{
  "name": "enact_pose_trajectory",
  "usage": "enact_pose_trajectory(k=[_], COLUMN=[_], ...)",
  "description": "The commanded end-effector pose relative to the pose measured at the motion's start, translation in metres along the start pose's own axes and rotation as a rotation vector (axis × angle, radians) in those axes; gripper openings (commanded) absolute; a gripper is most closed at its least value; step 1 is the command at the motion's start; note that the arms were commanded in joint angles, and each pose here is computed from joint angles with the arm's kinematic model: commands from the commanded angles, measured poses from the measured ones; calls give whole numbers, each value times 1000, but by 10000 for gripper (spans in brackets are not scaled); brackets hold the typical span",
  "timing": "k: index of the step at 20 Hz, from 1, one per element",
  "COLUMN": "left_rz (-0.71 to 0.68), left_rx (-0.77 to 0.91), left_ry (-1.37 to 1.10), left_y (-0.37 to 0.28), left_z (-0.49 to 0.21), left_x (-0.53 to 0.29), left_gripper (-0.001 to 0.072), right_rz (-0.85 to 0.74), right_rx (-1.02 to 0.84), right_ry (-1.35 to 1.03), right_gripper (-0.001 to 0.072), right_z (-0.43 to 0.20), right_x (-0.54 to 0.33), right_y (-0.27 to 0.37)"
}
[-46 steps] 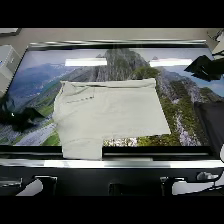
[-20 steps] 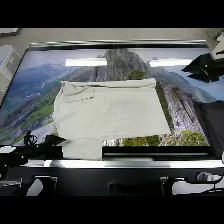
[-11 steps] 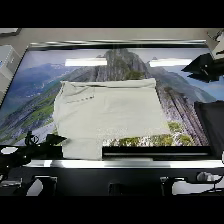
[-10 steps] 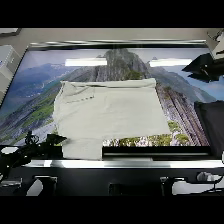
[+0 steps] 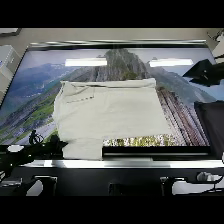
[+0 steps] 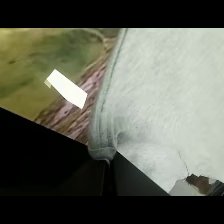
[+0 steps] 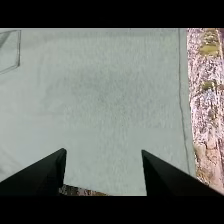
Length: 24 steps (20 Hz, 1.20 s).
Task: Fold the clothes and pants, and hang the long-sleeved shirts on hangers.
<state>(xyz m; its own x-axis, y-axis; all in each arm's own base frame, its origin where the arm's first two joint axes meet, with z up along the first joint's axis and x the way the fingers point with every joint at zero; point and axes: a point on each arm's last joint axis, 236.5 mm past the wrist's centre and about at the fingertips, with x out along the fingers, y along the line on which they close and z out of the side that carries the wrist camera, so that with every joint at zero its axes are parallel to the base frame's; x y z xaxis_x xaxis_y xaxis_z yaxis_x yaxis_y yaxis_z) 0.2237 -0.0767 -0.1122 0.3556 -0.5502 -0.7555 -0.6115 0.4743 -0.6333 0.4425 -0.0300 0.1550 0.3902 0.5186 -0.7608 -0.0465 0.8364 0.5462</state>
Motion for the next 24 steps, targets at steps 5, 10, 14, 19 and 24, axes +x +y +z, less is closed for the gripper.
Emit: enact_pose_trajectory(k=[5,10,14,19,24], left_rz=[-3,-3,-2,-1,-1], left_rx=[1,1,1,1,1], left_ry=[-8,-7,-11,-18,-18], left_y=[-1,-1,-1,-1,-1], left_z=[2,2,3,4,4], left_x=[0,0,0,0,0], left_gripper=[24,24,24,24,24], right_rz=[96,15,-73,-67,-74], right_rx=[283,324,332,363,381], right_ry=[289,387,437,465,397], right_gripper=[527,527,527,526,411], right_z=[-117,-186,-212,-228,-220], right_x=[82,123,128,134,144], right_y=[-76,-117,-140,-139,-144])
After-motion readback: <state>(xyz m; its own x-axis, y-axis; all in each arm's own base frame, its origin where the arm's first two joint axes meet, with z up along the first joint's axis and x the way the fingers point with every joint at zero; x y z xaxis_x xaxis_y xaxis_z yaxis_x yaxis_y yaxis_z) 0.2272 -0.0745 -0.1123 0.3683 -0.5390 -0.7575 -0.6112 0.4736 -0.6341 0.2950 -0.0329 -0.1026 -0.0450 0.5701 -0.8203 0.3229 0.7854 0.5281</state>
